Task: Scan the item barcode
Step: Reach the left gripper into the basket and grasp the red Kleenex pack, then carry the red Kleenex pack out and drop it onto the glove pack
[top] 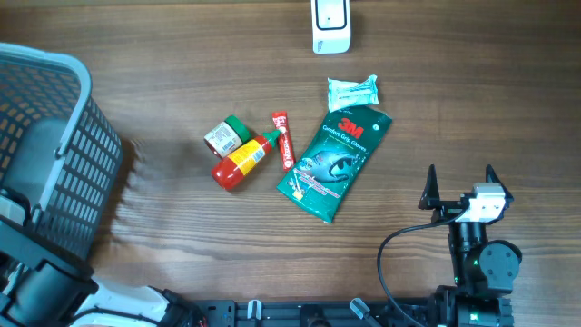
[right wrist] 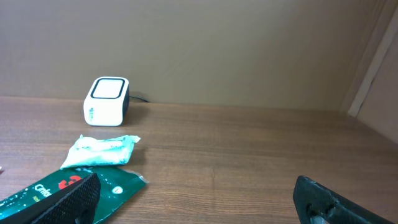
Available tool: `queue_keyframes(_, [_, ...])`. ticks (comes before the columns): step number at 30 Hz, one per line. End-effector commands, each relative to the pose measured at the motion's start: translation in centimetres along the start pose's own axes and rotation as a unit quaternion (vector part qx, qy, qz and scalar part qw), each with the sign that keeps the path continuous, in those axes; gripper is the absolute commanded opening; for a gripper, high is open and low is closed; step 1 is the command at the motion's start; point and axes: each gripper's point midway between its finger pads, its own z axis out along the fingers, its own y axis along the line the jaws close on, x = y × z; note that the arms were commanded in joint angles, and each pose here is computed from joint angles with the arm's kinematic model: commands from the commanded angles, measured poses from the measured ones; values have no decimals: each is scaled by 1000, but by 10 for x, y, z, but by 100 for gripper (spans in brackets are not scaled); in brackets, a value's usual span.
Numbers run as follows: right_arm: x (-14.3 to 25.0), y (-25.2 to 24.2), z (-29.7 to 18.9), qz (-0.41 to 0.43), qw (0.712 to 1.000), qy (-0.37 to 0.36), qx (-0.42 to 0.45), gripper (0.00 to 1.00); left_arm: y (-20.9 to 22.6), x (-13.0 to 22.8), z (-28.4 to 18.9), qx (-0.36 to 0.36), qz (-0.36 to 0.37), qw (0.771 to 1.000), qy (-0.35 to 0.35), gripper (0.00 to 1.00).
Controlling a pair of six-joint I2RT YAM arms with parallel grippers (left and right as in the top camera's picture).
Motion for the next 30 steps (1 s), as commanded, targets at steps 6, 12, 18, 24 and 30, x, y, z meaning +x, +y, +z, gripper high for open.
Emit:
queue_keyframes(6, [-2, 1, 0, -3, 1000, -4, -4, 99, -9, -55, -103, 91, -39, 988, -117, 4])
queue_keyframes(12, [-2, 1, 0, -3, 1000, -4, -4, 100, -20, -71, -250, 234, -50, 940, -242, 4])
queue_keyframes(18, [-2, 1, 0, -3, 1000, -4, -4, 100, 12, -44, -392, 411, -59, 847, -331, 4])
queue_keyframes(24, [-2, 1, 0, -3, 1000, -4, -4, 100, 0, 35, -449, 561, 129, 758, -307, 4])
queue_keyframes(30, [-2, 1, 0, -3, 1000, -4, -4, 100, -11, 163, -498, 671, 484, 454, -331, 4])
